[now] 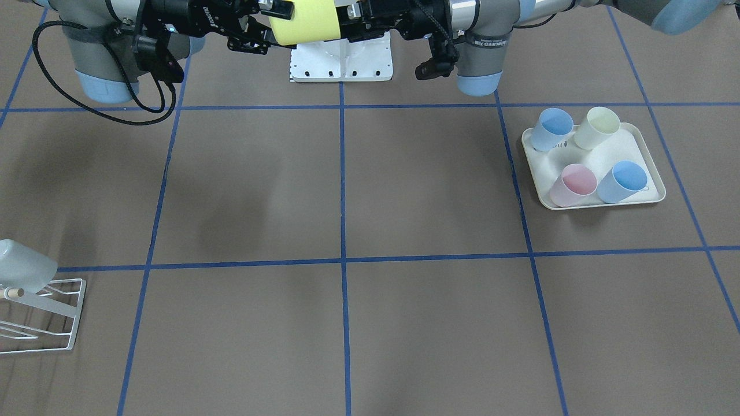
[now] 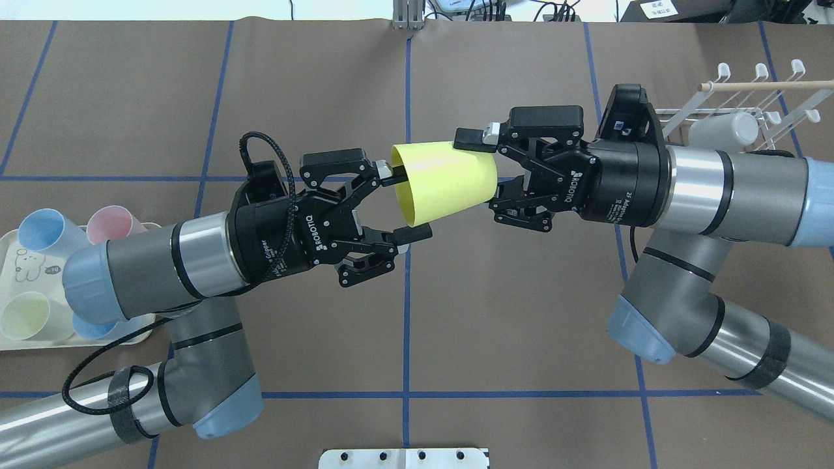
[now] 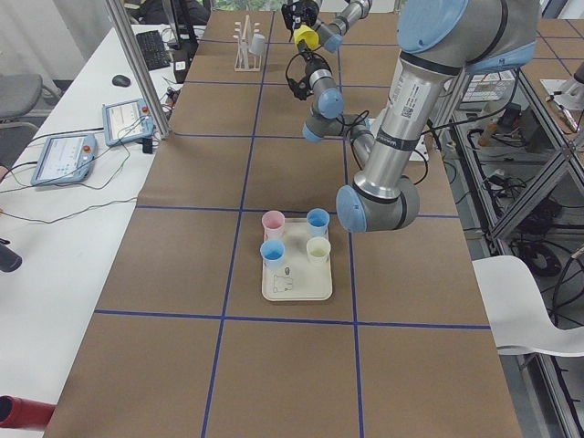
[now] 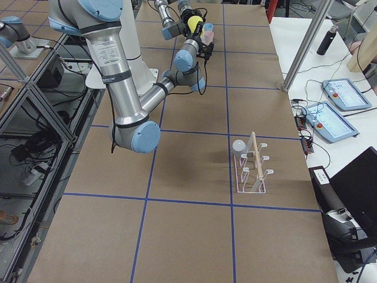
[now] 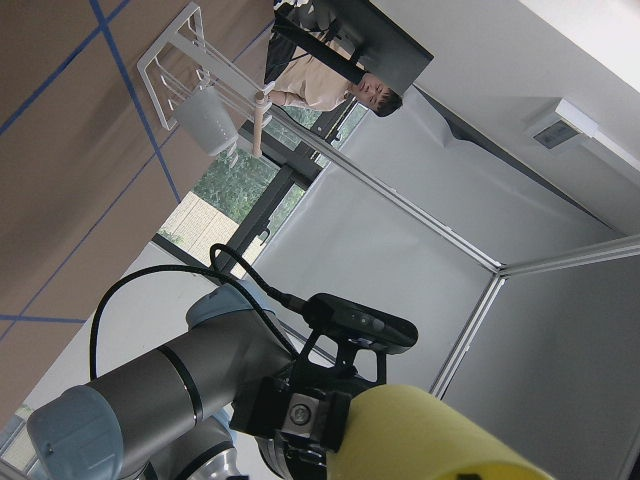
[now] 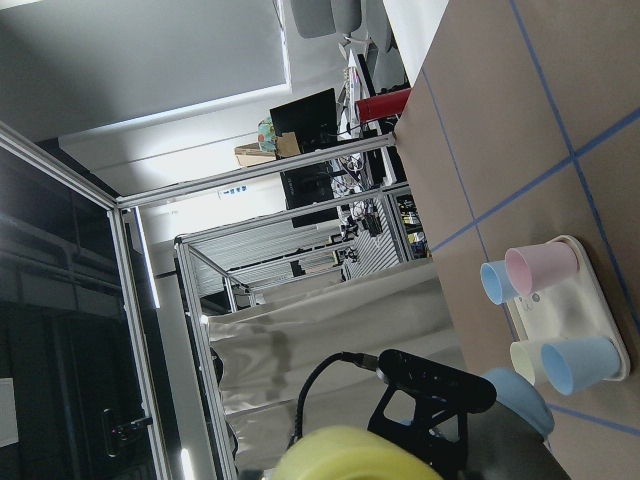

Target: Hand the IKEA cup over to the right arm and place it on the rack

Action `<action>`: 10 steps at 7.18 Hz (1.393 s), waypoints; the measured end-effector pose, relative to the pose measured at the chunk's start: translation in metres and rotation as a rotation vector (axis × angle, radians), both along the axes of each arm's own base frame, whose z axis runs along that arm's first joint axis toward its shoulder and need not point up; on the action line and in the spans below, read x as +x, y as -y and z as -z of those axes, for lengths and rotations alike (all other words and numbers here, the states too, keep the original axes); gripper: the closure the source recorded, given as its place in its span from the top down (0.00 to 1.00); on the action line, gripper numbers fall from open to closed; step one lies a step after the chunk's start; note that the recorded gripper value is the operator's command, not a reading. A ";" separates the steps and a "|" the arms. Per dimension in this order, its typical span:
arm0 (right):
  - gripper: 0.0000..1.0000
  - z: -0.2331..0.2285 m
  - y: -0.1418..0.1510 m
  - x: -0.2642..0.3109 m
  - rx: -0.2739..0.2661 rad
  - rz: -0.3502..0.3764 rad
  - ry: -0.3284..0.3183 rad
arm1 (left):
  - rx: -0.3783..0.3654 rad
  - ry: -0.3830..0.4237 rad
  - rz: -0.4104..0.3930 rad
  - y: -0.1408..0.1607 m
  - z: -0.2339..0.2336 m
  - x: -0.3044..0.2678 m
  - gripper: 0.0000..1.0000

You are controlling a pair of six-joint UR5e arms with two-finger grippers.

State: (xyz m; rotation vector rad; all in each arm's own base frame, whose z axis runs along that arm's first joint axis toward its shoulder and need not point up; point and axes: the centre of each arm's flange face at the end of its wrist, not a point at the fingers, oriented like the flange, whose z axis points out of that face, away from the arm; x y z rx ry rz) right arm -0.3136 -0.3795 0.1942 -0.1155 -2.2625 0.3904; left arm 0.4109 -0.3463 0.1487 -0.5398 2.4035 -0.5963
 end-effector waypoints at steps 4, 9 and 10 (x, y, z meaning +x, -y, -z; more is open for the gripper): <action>0.01 -0.122 0.052 0.020 0.081 -0.302 -0.336 | 0.074 0.154 0.181 0.029 -0.023 -0.009 0.99; 0.00 -0.207 0.161 0.163 0.159 -0.448 -0.931 | 0.097 0.329 0.268 0.050 -0.051 0.006 0.99; 0.00 -0.228 0.169 0.203 0.172 -0.463 -1.041 | 0.096 0.344 0.270 0.052 -0.056 0.010 0.99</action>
